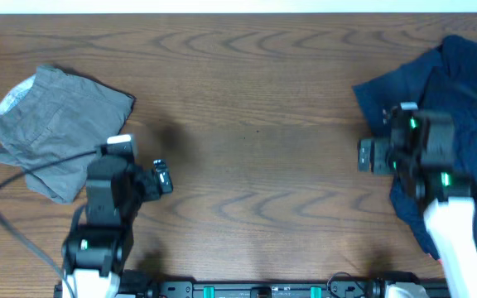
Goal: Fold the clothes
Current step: 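Reach the right gripper to the navy pants on the right pile and grasp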
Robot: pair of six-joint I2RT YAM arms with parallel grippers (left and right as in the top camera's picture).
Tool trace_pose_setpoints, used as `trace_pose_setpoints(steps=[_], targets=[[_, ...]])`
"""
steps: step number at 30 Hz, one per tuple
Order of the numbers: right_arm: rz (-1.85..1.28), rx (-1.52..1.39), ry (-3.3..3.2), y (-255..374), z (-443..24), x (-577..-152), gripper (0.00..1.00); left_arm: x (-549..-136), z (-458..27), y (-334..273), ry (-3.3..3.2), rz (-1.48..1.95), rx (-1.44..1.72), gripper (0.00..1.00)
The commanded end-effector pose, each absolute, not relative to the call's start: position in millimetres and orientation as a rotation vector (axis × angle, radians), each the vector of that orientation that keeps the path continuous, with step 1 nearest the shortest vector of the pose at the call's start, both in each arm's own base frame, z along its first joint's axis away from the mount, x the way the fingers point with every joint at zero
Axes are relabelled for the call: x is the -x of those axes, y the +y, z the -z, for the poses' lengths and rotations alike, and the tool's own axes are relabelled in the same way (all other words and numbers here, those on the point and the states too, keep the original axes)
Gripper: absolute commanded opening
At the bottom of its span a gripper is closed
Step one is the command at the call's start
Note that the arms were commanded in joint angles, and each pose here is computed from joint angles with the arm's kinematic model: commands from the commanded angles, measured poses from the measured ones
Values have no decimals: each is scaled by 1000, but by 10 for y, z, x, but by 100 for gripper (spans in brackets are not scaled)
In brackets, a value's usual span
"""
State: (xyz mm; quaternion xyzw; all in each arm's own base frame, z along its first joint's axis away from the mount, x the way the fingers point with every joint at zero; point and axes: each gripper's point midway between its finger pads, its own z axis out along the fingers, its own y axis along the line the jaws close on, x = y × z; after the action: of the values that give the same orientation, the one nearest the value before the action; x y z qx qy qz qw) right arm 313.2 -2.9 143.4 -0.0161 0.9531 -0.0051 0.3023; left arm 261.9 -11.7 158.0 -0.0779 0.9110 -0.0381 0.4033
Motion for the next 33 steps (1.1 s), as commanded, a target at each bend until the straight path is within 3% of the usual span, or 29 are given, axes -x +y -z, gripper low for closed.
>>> trace_pose_setpoints(steps=[1,2,5,17,23,26,31,33], targets=[[98,97,2566,-85,-1373,-3411,99,-2713,-1575,-191,2364,138,177,98],[105,121,2573,-87,-1304,-3483,99,-2728,-1534,-216,2384,152,172,98],[165,90,2613,-202,-1022,-3641,81,-2749,-1387,-228,2442,150,174,98],[227,2,2751,-468,-111,-3827,79,-2758,-1253,-228,2494,143,179,98],[327,-118,2762,-679,65,-3826,69,-2757,-1253,-228,2494,143,179,98],[330,-129,2772,-715,113,-3811,53,-2758,-1253,-228,2494,143,179,98],[332,-186,2765,-813,108,-3803,11,-2765,-1259,-229,2490,143,178,98],[328,-215,2761,-836,103,-3800,2,-2769,-1262,-229,2488,144,178,98]])
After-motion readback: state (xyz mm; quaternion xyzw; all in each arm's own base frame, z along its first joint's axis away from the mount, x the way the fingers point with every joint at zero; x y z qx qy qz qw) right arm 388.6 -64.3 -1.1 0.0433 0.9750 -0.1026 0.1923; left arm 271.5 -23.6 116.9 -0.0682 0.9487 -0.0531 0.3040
